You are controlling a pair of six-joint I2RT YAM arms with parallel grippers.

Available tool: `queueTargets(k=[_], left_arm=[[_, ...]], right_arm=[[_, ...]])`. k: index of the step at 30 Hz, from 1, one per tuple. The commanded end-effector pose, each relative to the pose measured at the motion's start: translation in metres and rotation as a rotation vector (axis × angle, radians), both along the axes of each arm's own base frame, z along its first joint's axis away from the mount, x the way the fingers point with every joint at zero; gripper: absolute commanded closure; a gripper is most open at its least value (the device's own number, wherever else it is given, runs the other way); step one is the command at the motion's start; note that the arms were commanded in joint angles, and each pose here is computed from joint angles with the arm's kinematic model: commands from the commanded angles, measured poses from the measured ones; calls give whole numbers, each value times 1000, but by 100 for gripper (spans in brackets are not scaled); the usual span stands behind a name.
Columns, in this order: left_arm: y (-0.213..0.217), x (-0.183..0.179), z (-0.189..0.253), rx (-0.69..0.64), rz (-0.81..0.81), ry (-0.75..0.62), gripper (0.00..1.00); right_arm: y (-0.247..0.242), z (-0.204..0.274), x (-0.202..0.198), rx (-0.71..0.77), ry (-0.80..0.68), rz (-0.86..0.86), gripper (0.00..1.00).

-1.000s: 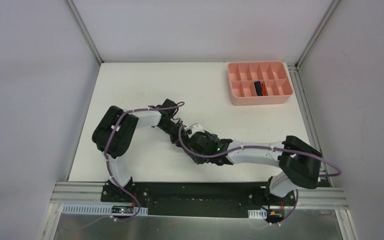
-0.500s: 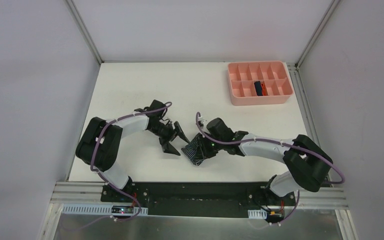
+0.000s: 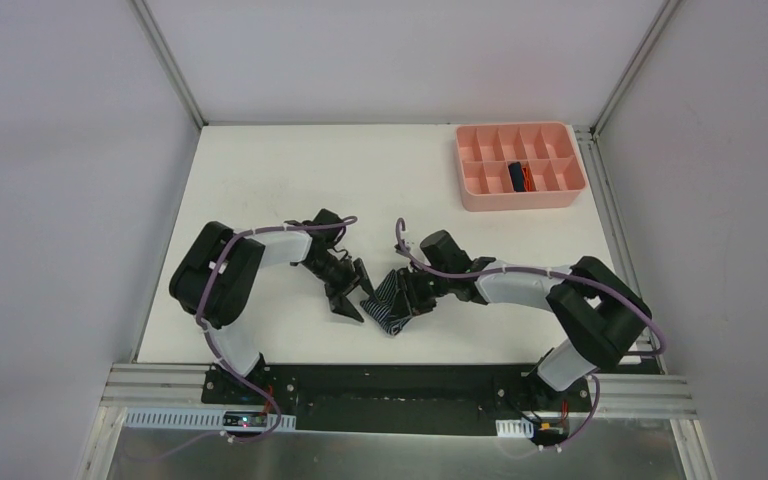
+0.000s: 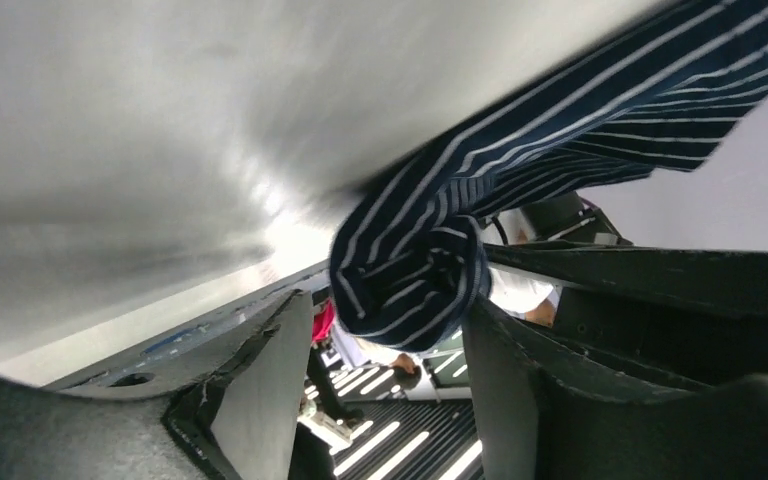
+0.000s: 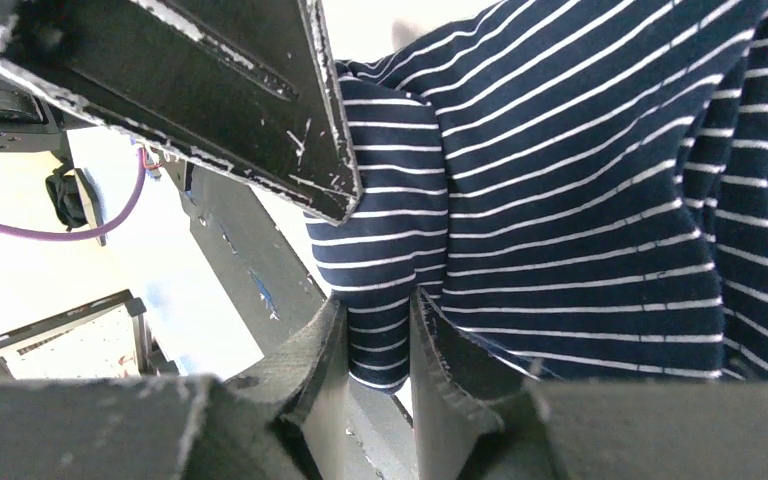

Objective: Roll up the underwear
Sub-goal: Roll the underwear to the center of the board.

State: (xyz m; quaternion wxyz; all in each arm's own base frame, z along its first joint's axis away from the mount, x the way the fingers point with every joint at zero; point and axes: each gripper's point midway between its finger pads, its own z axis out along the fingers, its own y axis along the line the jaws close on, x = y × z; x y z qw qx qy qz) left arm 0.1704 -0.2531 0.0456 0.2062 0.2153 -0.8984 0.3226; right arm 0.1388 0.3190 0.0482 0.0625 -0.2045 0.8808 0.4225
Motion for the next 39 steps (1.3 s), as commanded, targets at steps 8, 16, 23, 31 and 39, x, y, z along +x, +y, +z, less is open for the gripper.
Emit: queueTargets(k=[8, 16, 23, 31, 39], left_arm=[[-5, 8, -13, 51, -14, 13, 100], [-4, -1, -13, 49, -4, 51, 100], [-6, -2, -11, 39, -5, 65, 100], [-10, 4, -9, 36, 5, 63, 100], [-11, 6, -9, 38, 10, 60, 100]], right_arm=[[-1, 9, 6, -3, -52, 11, 52], [-22, 49, 35, -214, -412, -11, 36], [-2, 65, 26, -422, -770, 171, 32], [17, 29, 11, -589, -905, 323, 34], [9, -2, 18, -688, -917, 264, 70]])
